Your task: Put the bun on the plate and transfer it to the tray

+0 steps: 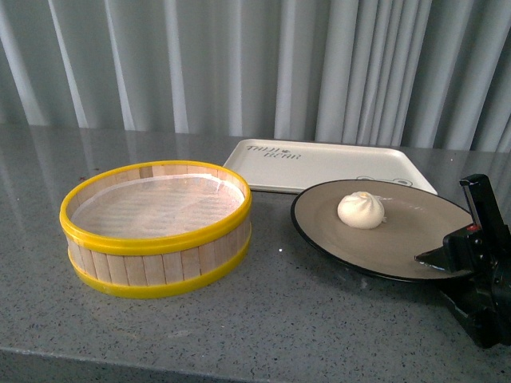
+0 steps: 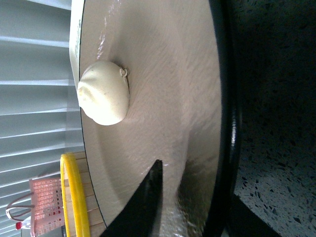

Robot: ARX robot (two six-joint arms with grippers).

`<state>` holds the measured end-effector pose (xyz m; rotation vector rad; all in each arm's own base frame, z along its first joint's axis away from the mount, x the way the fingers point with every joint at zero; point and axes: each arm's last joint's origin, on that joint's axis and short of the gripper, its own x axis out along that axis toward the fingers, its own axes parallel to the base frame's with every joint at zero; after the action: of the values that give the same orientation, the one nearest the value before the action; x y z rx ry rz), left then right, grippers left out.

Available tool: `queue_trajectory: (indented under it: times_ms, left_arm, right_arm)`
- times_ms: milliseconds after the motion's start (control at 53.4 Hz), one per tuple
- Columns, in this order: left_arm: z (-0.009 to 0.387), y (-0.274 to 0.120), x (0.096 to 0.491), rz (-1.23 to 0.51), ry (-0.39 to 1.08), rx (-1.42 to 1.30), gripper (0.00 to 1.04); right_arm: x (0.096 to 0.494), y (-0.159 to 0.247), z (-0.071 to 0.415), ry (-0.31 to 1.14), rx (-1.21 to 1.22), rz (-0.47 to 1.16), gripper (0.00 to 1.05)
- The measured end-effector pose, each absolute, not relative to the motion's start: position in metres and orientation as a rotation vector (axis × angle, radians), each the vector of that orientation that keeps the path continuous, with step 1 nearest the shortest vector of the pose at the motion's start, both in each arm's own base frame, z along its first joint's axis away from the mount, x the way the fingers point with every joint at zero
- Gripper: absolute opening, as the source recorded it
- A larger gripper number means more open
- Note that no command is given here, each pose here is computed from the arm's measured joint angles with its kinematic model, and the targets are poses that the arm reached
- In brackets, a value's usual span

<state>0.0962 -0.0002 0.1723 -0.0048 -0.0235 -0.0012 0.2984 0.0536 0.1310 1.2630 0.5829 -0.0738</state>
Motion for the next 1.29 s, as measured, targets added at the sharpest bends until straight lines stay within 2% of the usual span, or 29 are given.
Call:
queue_trajectory:
  times_ms: [75,112,543,767,1011,1291]
  left_arm:
    - [0.172,0.0,0.096,-0.001,-0.023,-0.005,0.98]
    - [0.172,0.0,0.096,-0.001,-0.023,-0.005,0.98]
    - [0.172,0.0,0.096,-0.001,-0.023,-0.005,0.98]
    - [0.172,0.0,0.096,-0.001,-0.023,-0.005,0.98]
    - [0.172,0.0,0.096,-0.002,-0.023,-0.005,0.98]
    - [0.172,0.0,0.096,-0.001,-0.023,-0.005,0.98]
  right_arm:
    - [0.3,0.051,0.13,0.578,1.306,-0.077,0.06]
    - [0.3,0.049,0.13,0.579,1.317,-0.073,0.03]
    - [0.291,0.044,0.136,0.511,1.308,-0.015,0.03]
    - [0.292,0.033,0.174,0.387,1.338,0.062,0.03]
    - [0.344,0.009,0.21,0.317,1.469,0.054,0.03]
    - [0.421,0.007,0.205,0.449,1.41,-0.06,0.03]
